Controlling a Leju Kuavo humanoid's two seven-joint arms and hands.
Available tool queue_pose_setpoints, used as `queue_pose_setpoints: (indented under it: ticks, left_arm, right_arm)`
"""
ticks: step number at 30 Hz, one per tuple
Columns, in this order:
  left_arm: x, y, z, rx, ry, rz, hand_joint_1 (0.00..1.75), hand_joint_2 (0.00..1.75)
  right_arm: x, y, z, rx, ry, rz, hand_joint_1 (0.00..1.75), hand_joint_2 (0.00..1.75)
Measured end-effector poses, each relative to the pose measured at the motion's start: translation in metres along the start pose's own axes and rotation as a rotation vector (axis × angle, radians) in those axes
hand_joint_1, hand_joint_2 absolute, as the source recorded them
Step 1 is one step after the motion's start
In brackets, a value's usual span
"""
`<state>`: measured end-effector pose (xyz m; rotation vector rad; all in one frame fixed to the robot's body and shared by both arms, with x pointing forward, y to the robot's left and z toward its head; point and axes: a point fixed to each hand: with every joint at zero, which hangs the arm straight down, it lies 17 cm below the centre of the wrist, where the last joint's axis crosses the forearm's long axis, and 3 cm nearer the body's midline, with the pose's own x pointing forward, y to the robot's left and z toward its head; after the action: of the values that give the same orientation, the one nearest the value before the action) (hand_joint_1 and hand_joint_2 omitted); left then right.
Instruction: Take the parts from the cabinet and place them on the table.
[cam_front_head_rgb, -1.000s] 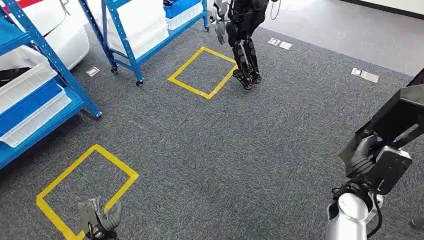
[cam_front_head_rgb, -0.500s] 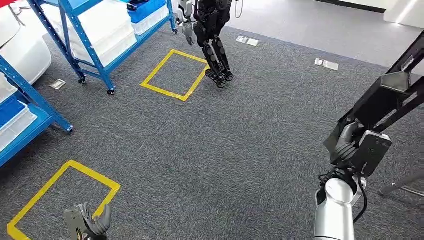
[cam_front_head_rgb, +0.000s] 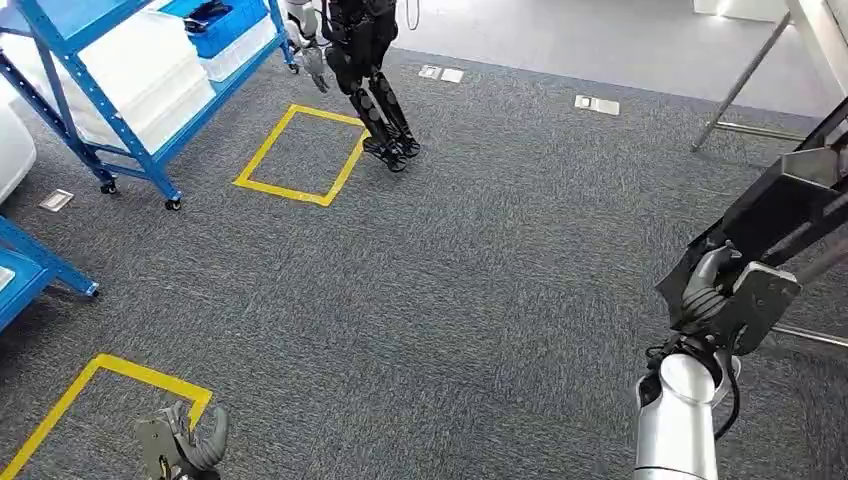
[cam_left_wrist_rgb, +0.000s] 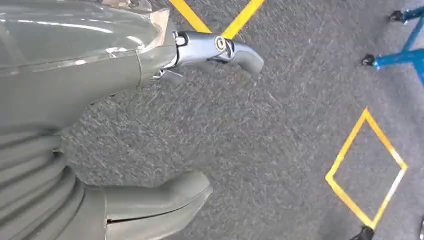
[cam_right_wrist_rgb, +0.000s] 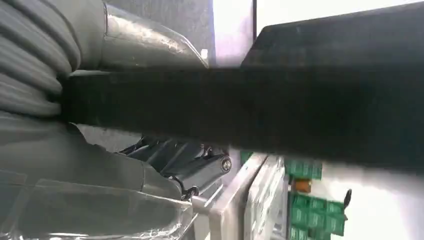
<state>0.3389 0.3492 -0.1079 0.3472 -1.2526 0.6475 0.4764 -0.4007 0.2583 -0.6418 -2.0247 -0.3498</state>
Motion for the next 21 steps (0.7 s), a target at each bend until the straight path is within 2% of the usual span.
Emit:
queue_pose_setpoints:
  ticks: [21]
  left_arm:
    - [0.002,0.01,-0.002,0.026,-0.009,-0.005,0.0,1.75]
  right_arm:
    - [-0.005,-0.004,-0.004,-0.018,0.001,0.023,1.75,1.75]
